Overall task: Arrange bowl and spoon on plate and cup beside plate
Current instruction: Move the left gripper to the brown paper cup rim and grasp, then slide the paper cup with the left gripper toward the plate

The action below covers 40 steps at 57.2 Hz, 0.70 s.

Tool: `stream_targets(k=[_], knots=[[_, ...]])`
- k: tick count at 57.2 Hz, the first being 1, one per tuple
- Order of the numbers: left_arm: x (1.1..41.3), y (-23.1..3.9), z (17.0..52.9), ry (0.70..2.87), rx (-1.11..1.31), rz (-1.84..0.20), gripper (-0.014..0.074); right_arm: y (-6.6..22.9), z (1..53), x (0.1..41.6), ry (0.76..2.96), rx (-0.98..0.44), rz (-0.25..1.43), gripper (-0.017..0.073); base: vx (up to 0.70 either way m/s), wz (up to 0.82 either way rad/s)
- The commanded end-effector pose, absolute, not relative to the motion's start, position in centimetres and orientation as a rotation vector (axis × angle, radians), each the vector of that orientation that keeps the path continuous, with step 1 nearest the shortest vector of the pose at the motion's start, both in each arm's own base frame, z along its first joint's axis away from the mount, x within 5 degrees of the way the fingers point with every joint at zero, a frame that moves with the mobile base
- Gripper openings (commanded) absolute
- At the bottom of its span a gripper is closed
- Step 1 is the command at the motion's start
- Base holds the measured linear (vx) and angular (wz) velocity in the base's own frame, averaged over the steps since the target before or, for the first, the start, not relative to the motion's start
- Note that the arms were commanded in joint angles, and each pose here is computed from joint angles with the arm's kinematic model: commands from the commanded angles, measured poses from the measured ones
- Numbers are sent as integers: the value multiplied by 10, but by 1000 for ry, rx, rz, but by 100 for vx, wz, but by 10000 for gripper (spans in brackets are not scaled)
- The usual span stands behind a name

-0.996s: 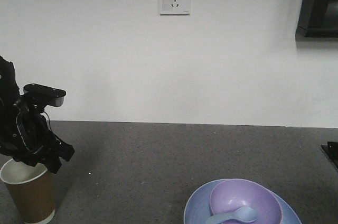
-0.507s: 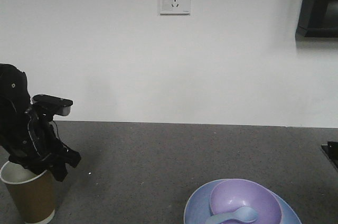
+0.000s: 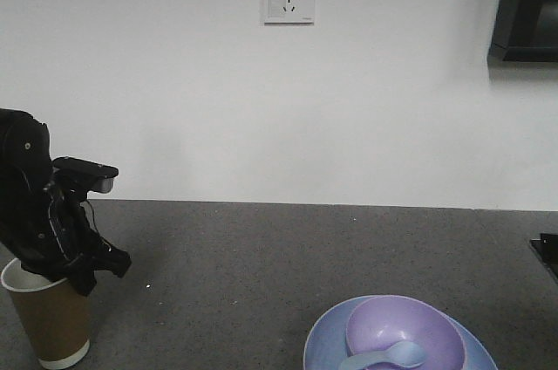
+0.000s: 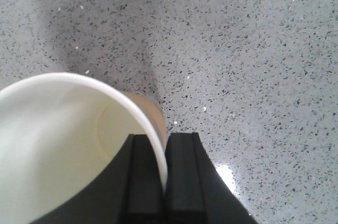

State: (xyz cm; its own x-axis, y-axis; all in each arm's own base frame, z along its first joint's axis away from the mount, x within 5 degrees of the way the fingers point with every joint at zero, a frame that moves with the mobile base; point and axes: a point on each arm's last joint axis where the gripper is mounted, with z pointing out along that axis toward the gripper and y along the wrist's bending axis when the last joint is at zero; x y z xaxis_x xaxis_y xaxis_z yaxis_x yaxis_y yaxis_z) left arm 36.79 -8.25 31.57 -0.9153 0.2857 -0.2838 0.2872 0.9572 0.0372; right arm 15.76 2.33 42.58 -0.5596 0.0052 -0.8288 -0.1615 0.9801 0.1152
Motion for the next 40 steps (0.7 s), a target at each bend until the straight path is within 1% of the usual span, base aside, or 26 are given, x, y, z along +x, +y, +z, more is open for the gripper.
stream_targets(k=[1, 9, 15, 20, 26, 35, 40], knots=[[360, -81, 343, 2738, 393, -21, -6, 23, 442, 156, 2052, -98, 222, 477, 0, 0], [353, -83, 363, 2688, 391, -51, -4, 23, 442, 156, 2052, -98, 222, 477, 0, 0], [343, -94, 384, 2618, 430, -83, -3, 23, 442, 156, 2055, -99, 222, 477, 0, 0], [332, -111, 401, 2554, 490, -115, -3, 23, 442, 156, 2055, -99, 222, 477, 0, 0], [322, -135, 411, 2504, 578, -157, -3, 23, 442, 156, 2055, -99, 222, 477, 0, 0], [305, -177, 408, 2479, 727, -234, -3, 23, 442, 156, 2055, -99, 222, 477, 0, 0], [299, -196, 404, 2470, 778, -256, -3, 23, 442, 156, 2055, -99, 222, 477, 0, 0]])
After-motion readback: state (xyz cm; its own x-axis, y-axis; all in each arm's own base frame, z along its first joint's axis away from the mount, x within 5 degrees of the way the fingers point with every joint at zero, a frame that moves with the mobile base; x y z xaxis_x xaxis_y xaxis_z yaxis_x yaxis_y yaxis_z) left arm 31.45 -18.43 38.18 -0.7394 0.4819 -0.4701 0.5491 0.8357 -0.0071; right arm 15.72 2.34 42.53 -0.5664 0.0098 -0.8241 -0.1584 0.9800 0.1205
